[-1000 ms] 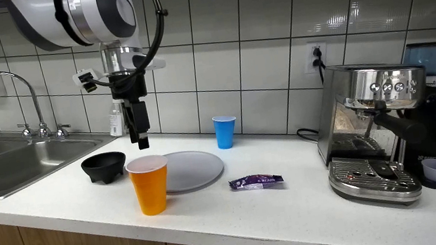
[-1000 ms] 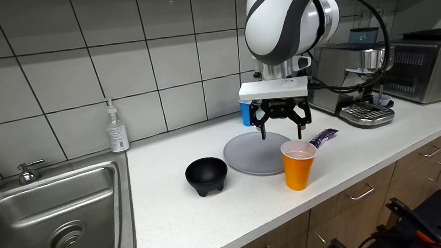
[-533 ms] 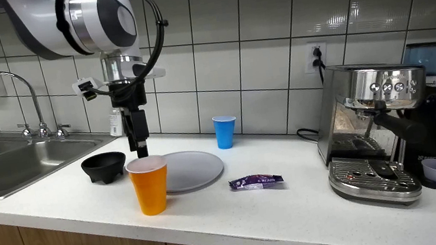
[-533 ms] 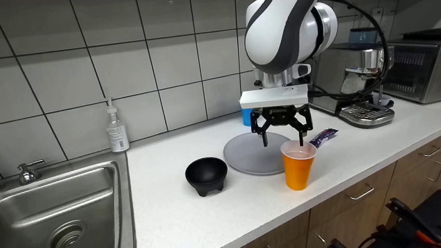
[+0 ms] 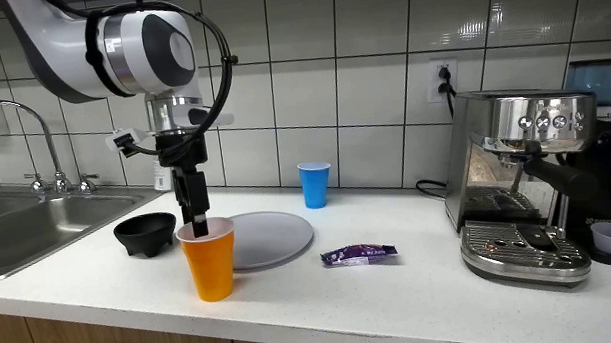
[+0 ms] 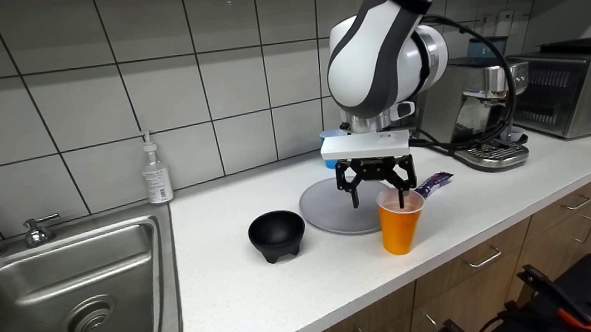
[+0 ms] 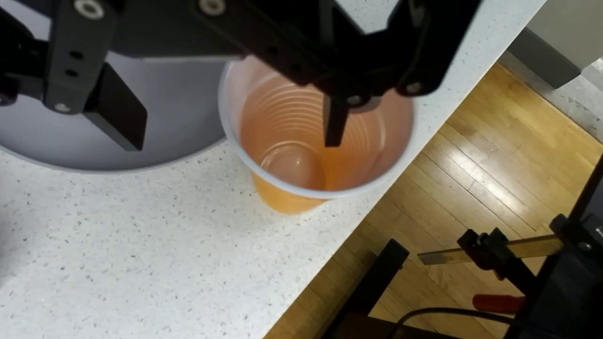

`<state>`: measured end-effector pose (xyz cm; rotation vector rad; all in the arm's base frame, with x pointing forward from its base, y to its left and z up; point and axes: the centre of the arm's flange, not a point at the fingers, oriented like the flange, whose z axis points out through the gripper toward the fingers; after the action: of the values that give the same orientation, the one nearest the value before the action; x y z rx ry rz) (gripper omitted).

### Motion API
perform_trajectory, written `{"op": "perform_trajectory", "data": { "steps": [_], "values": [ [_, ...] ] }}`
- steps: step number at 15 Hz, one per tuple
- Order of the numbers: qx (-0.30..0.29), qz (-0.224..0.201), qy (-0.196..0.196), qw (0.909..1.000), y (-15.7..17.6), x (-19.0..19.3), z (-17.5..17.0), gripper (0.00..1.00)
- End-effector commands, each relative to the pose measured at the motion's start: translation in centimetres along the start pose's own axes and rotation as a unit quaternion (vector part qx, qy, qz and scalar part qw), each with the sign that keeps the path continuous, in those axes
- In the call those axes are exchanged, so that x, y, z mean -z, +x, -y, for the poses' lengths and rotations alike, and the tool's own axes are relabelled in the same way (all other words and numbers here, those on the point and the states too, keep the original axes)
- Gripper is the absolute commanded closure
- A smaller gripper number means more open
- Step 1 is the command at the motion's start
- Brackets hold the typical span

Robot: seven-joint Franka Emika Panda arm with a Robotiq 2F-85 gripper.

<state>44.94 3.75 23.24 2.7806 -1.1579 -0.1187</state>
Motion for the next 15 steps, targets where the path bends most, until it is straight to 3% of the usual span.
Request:
{"op": "perform_trajectory", "data": {
  "steps": [1, 9, 10, 15],
  "values": [
    [-0.015, -0.002, 0.010, 0.9998, 0.6, -0.2, 0.6, 0.34],
    [-0.013, -0.009, 0.010, 0.9998, 0.7, 0.2, 0.9, 0.95],
    [-0.014, -0.010, 0.010, 0.9998, 0.6, 0.4, 0.9, 1.00],
    [-0.013, -0.017, 0.008, 0.9997, 0.2, 1.1, 0.7, 0.99]
  ]
}}
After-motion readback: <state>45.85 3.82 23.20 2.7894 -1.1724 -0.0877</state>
